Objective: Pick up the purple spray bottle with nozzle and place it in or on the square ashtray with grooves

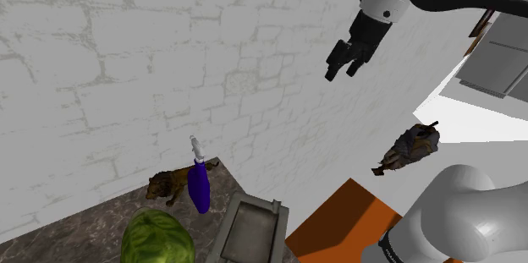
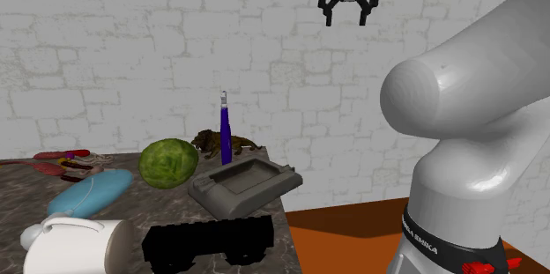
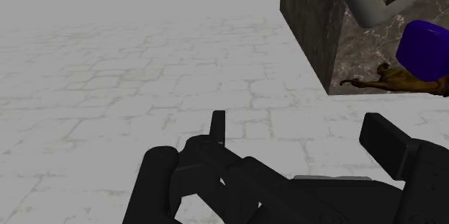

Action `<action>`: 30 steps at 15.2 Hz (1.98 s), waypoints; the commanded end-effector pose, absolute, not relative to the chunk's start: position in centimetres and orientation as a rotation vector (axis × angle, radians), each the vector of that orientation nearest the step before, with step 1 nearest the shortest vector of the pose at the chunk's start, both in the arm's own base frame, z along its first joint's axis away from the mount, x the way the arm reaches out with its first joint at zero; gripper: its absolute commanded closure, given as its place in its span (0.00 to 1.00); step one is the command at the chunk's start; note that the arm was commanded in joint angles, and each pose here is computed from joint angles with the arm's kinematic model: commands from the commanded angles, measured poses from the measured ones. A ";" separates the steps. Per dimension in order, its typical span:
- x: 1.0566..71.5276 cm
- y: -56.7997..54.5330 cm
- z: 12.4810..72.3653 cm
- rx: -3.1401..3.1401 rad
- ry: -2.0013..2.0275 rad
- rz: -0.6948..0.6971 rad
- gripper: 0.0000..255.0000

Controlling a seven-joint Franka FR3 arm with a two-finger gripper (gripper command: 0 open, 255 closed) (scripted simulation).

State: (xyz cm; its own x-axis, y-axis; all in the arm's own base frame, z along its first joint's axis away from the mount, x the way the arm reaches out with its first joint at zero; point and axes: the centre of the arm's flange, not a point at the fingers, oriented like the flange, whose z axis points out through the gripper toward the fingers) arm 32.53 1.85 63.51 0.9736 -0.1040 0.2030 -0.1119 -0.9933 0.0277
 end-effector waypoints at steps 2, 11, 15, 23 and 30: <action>33.1 2.9 63.0 3.084 -0.166 0.305 0.00; 38.3 12.6 58.0 3.100 -0.146 0.222 0.00; 40.4 16.9 55.8 3.106 -0.136 0.186 0.00; 44.5 25.6 51.2 3.117 -0.117 0.112 0.00; 47.8 33.3 47.0 3.125 -0.101 0.047 0.00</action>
